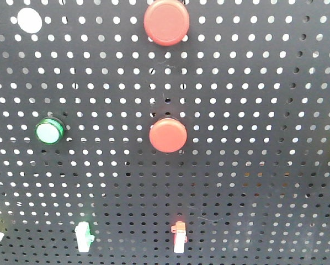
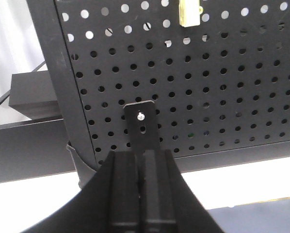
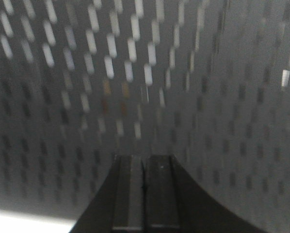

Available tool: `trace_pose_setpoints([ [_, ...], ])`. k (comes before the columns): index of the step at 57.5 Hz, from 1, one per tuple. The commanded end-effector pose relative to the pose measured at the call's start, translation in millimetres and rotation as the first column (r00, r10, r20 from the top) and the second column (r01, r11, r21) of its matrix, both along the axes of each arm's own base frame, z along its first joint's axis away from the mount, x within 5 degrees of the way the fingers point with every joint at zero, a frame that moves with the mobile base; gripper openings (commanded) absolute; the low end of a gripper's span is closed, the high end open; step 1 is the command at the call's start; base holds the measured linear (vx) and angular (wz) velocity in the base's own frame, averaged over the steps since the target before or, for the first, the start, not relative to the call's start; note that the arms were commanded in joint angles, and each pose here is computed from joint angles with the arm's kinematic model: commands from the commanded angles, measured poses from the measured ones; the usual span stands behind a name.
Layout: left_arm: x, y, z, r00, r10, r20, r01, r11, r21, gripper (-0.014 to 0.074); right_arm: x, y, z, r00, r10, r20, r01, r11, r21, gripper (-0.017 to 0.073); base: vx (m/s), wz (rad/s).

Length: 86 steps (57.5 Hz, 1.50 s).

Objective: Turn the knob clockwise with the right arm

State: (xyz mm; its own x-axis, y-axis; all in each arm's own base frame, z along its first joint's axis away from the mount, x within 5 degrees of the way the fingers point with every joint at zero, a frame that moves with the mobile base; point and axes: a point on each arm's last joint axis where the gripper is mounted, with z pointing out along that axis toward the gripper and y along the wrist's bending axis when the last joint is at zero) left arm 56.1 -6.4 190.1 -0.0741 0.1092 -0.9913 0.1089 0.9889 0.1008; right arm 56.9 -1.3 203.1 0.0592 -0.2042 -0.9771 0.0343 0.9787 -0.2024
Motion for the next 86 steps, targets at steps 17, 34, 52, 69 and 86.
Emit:
trace_pose_setpoints([
  [17, 0.4, 0.4, -2.5, 0.998, 0.003, 0.067, -0.002, 1.0, -0.014, -0.0006, -10.3, 10.7, 32.5, 0.916, 0.121, 0.383, -0.13, 0.992, -0.002, -0.0008, 0.0, 0.0],
  [34, 0.4, 0.4, -2.5, 0.998, 0.003, 0.067, -0.002, 1.0, -0.014, -0.0006, -25.7, 8.7, 91.4, 0.881, 0.109, 0.461, -0.214, 0.96, 0.182, -0.0008, 0.0, 0.0],
  [52, 0.4, 0.4, -2.5, 0.998, 0.003, 0.067, -0.002, 1.0, -0.014, -0.0006, -1.9, -2.0, 211.0, 0.953, -0.009, 0.304, -0.051, 0.98, 0.19, -0.0008, 0.0, 0.0],
  [69, 0.4, 0.4, -2.5, 0.998, 0.003, 0.067, -0.002, 1.0, -0.014, -0.0006, 16.5, -2.2, 276.0, 0.928, 0.001, 0.372, -0.112, 0.954, 0.278, -0.0008, 0.0, 0.0],
  [86, 0.4, 0.4, -2.5, 0.998, 0.003, 0.067, -0.002, 1.0, -0.014, -0.0006, 14.2, 0.7, 292.0, 0.888, 0.03, 0.458, -0.139, 0.968, 0.208, -0.0008, 0.0, 0.0],
])
